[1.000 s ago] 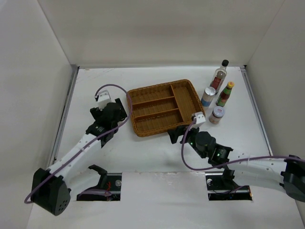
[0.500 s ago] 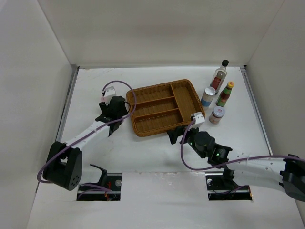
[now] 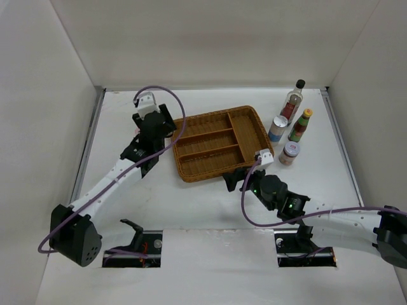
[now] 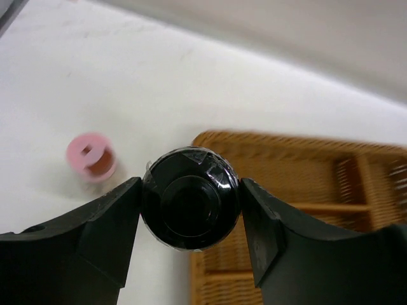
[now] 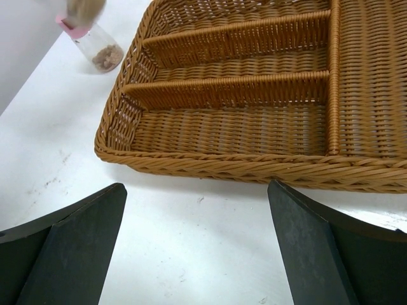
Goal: Organize the condiment bottles
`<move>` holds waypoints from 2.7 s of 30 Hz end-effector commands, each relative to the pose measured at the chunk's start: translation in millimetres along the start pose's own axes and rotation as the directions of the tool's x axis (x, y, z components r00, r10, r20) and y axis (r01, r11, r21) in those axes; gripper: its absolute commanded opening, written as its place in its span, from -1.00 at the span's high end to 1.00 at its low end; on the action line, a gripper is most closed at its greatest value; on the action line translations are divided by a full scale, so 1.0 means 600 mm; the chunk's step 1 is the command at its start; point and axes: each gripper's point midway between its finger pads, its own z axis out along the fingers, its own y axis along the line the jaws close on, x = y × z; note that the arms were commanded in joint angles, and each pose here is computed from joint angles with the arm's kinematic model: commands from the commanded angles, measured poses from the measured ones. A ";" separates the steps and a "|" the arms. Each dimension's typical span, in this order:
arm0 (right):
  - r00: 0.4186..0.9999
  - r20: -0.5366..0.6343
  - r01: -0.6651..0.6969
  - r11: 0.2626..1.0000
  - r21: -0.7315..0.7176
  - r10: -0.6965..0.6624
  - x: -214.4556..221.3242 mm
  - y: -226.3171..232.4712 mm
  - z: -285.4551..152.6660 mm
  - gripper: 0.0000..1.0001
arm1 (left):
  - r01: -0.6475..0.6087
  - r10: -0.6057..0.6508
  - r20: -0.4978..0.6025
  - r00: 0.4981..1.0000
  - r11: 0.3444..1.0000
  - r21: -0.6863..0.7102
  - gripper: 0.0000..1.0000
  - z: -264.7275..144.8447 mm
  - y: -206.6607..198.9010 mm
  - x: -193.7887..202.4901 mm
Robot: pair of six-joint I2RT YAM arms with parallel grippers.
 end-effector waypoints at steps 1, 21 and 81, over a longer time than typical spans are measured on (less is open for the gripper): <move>0.997 0.061 -0.045 0.999 -0.028 0.046 -0.029 0.013 0.005 -1.00 | 0.055 -0.066 0.111 0.992 0.993 0.104 0.20 0.021 -0.073 -0.078; 0.998 0.048 -0.037 0.999 0.001 0.037 -0.021 0.000 0.014 -1.00 | -0.053 0.061 -0.079 0.995 0.993 0.102 0.15 0.180 -0.139 0.091; 0.998 0.050 -0.045 0.999 0.019 0.044 -0.023 -0.009 0.015 -1.00 | 0.026 -0.025 0.029 0.999 0.999 -0.021 0.37 0.012 0.002 0.014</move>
